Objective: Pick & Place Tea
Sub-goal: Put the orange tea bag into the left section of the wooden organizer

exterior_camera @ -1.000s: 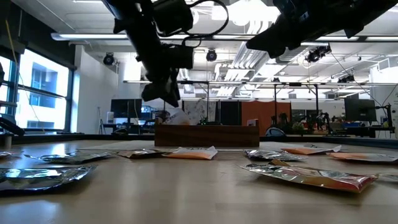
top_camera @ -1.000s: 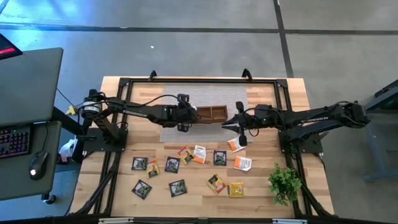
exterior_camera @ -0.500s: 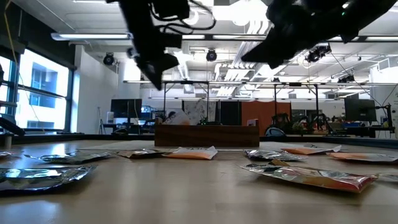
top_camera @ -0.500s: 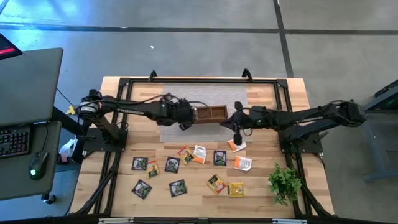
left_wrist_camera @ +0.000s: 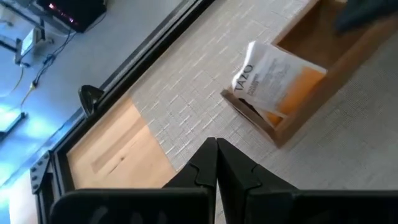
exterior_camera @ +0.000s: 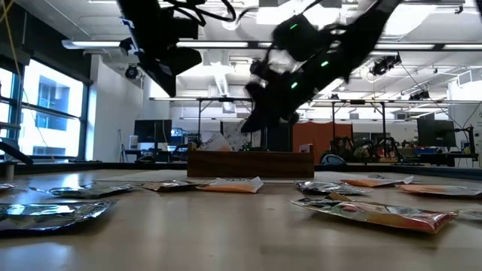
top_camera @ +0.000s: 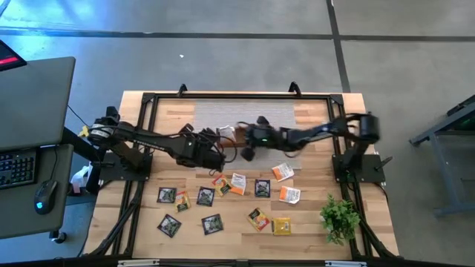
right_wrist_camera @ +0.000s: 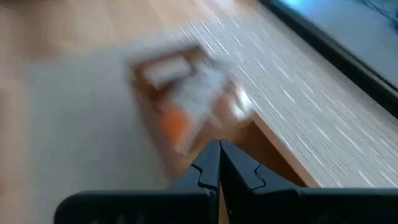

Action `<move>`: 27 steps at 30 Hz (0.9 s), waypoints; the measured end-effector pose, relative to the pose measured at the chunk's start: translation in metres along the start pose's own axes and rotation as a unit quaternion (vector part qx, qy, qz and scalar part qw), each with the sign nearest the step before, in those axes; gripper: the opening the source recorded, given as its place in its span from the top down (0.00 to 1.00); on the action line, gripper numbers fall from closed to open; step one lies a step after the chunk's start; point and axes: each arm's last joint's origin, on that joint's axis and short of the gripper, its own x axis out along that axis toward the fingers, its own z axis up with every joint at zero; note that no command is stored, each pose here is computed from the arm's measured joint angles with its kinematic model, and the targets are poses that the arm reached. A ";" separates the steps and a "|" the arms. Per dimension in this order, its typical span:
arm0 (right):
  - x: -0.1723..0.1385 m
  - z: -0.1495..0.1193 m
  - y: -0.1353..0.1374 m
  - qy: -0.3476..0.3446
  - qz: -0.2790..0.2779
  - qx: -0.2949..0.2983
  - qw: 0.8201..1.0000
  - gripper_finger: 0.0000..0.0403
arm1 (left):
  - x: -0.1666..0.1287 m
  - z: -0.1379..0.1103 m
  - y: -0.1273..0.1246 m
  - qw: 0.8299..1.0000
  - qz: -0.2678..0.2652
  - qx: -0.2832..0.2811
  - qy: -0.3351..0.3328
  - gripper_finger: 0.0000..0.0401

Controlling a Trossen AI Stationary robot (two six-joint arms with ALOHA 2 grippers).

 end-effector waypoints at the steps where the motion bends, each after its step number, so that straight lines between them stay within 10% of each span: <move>1: 0.009 0.000 0.000 0.019 -0.018 -0.005 1.000 1.00 | 0.000 0.000 0.000 1.000 0.000 0.000 0.002 1.00; 15: 0.033 0.029 0.012 0.011 0.026 -0.001 1.000 1.00 | -0.001 -0.003 0.002 1.000 0.011 0.016 0.007 1.00; 27: 0.013 0.038 0.010 -0.015 -0.047 -0.067 0.996 1.00 | -0.001 -0.003 0.002 1.000 0.011 0.012 0.007 1.00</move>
